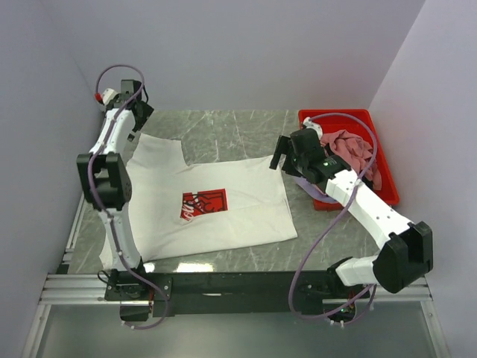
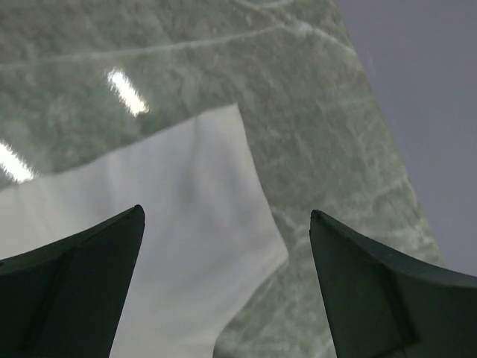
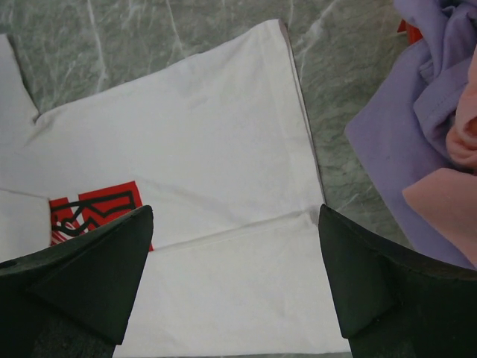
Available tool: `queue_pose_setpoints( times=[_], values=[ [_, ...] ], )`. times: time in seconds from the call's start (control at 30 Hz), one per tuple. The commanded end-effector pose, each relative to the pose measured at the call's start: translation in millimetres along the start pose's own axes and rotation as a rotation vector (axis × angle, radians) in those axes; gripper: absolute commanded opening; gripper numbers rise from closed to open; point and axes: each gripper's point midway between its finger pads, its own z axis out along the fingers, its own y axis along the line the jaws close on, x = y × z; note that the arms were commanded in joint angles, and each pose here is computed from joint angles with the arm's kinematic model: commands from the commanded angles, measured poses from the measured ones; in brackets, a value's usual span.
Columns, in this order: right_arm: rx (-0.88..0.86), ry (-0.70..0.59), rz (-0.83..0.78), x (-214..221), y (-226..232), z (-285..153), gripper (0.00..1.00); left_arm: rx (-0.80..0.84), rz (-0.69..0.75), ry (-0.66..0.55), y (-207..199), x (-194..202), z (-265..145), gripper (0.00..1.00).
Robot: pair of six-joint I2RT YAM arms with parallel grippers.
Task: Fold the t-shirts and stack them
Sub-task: Fold the tshirt
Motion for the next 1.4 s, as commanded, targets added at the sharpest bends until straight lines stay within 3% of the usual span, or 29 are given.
queue_pose_setpoints(
  times=[0.0,0.03,0.07,0.2,0.57,0.93,1.1,1.2,1.37],
  values=[
    [0.02,-0.003,-0.023,-7.0,-4.3,5.5,0.97,-0.057,0.082,0.036,-6.8,-12.3,29.7,0.98],
    [0.032,0.013,-0.026,-2.1,-7.8,9.7,0.97,-0.088,0.129,0.059,-2.7,0.8,54.7,0.96],
    [0.038,0.023,-0.029,0.9,-10.2,11.9,0.97,-0.049,0.115,0.023,-19.4,-14.2,55.3,0.93],
    [0.067,0.07,-0.039,14.4,-20.3,21.9,0.97,0.017,0.132,0.024,-32.1,-7.9,86.3,0.84],
    [0.08,0.109,-0.037,26.5,-30.8,31.3,0.97,-0.03,0.18,0.05,-15.7,26.6,138.9,0.62],
    [0.083,0.121,-0.035,29.7,-33.7,34.3,0.96,-0.115,0.211,0.106,10.8,50.5,148.1,0.46],
    [0.082,0.111,-0.031,27.9,-35.3,32.5,0.96,-0.119,0.217,0.159,15.8,66.4,152.3,0.25],
    [0.081,0.105,-0.03,26.2,-35.9,31.4,0.96,-0.124,0.225,0.158,17.4,65.0,151.5,0.03],
    [0.069,0.098,-0.039,23.7,-34.1,31.4,0.95,-0.085,0.222,0.15,9.1,56.5,139.0,0.0]
  ],
)
